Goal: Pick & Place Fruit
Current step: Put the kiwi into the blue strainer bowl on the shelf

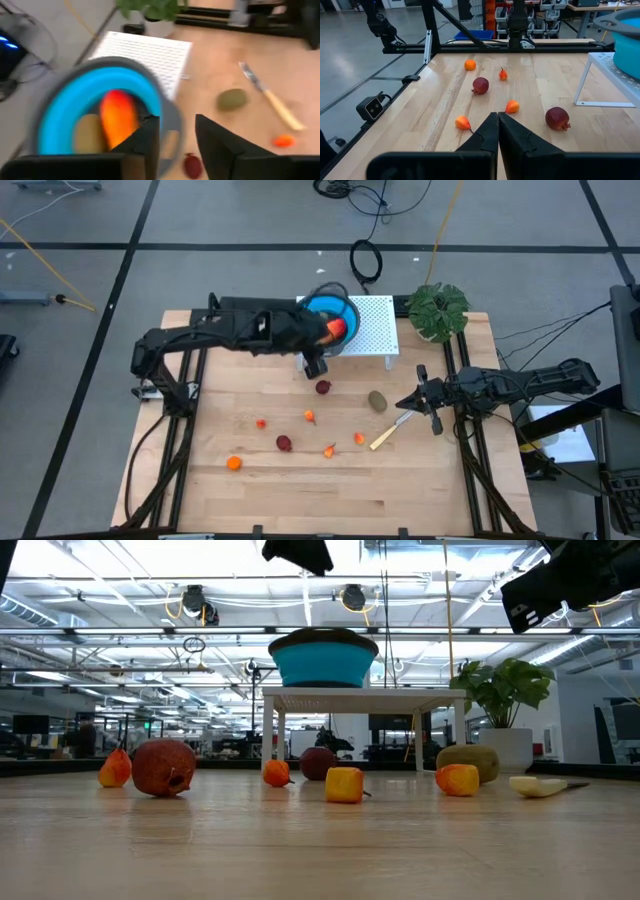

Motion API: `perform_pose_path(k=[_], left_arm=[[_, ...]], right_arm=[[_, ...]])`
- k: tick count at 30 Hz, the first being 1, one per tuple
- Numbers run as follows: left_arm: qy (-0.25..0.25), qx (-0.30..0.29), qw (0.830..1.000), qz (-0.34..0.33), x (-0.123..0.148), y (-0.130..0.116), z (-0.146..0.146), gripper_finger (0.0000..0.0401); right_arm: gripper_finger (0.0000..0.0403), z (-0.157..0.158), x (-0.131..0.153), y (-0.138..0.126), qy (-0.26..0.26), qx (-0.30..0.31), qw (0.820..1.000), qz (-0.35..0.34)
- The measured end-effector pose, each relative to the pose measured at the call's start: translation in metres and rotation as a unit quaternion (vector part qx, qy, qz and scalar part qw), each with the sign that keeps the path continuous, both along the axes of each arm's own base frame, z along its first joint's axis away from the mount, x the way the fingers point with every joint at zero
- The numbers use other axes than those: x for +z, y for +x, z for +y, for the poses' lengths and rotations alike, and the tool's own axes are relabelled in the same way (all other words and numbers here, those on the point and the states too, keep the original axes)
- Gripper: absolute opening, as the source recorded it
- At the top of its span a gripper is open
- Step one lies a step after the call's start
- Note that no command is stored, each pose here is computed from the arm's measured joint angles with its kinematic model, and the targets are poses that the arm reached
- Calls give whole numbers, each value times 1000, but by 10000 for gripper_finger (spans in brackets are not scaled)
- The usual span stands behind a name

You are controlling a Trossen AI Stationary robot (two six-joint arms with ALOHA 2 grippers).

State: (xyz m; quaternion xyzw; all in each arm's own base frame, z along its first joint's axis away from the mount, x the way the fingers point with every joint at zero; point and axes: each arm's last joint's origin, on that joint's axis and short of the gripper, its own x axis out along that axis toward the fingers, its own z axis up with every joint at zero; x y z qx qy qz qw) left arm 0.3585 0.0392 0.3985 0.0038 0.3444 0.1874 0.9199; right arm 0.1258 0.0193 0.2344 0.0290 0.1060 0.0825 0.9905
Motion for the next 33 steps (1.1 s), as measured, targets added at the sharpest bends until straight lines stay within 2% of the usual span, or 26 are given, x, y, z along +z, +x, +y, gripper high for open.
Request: perform_pose_path(k=[6, 13, 21, 27, 33], left_arm=[[-48, 0, 999, -13, -5, 3, -30, 63], [-81, -6, 996, -26, -7, 4, -65, 4], [-72, -7, 997, -39, -6, -2, -104, 9], [-60, -16, 997, -45, -7, -7, -128, 11], [-75, 12, 997, -23, -35, -9, -140, 3]], right_arm=[[4, 0, 0, 0, -2, 0, 1000, 0], [4, 0, 0, 0, -2, 0, 1000, 0], [4, 0, 0, 0, -1, 0, 1000, 0], [4, 0, 0, 0, 39, -8, 999, 8], [4, 0, -1, 1, 48, -10, 999, 12]])
